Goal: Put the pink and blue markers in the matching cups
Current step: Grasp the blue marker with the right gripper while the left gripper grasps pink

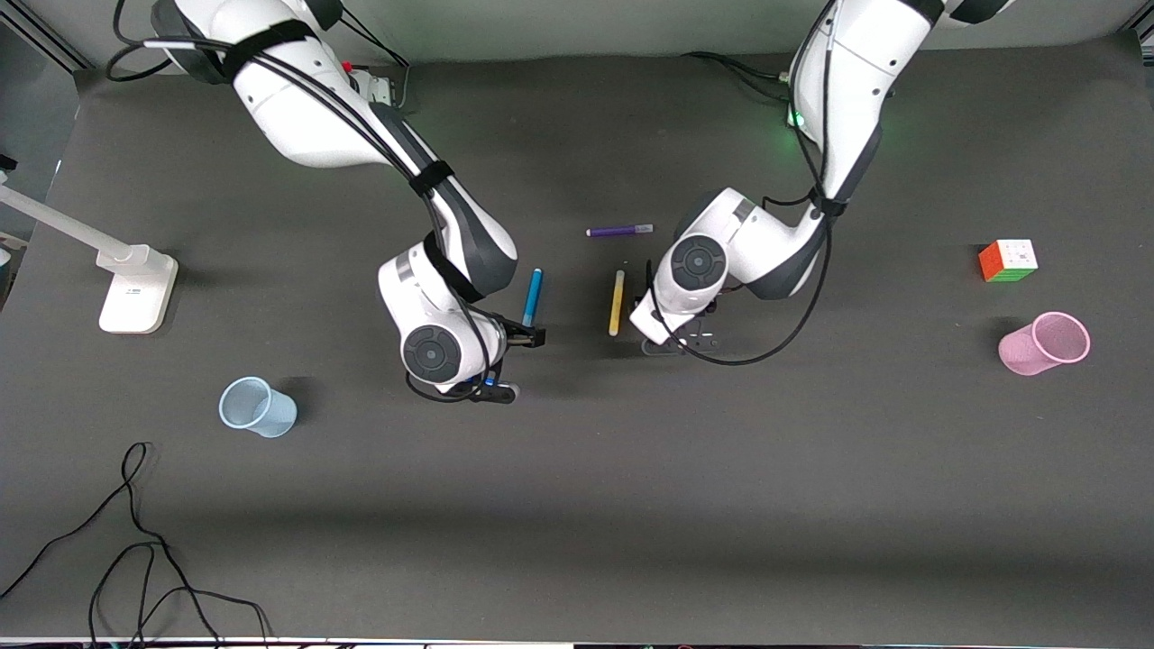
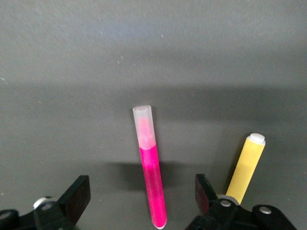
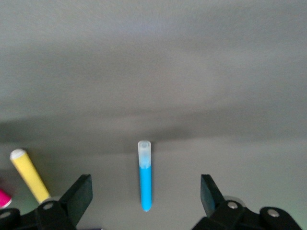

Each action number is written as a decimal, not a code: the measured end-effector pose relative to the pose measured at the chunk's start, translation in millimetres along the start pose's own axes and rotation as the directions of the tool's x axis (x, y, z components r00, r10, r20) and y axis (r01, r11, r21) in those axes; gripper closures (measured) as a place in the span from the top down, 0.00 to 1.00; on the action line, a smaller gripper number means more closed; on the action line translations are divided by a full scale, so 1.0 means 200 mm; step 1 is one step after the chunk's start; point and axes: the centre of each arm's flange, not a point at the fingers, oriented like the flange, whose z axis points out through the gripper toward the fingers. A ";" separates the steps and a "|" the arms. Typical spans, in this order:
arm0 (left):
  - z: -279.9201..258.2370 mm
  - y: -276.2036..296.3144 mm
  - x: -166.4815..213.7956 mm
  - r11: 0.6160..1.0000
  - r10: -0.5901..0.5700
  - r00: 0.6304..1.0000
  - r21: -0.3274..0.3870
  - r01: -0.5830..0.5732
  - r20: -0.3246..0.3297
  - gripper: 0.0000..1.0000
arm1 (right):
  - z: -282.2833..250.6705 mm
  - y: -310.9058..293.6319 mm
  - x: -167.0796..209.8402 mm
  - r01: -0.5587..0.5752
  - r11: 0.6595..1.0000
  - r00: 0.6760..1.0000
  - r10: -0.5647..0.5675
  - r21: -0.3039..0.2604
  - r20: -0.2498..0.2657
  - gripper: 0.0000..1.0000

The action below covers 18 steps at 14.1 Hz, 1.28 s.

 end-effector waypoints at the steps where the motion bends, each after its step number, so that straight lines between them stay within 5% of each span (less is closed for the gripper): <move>1: 0.02 -0.01 0.00 1.000 -0.002 1.000 0.001 0.002 0.002 0.96 | 0.05 -0.01 -0.01 -0.004 1.000 1.000 0.004 0.003 0.008 1.00; 9: 0.13 -0.05 0.00 0.999 -0.017 0.999 -0.031 0.015 -0.034 0.76 | 0.28 0.02 -0.04 -0.046 0.999 0.998 0.045 0.029 0.050 0.99; 14: 0.08 -0.05 0.01 0.999 -0.020 0.998 -0.043 0.017 -0.051 0.21 | 0.33 0.02 -0.05 -0.058 0.998 0.997 0.056 0.034 0.061 0.80; 18: 0.08 -0.05 0.01 0.999 -0.020 0.998 -0.043 0.018 -0.052 0.18 | 0.38 -0.01 -0.08 -0.064 0.997 0.995 0.060 0.050 0.074 0.70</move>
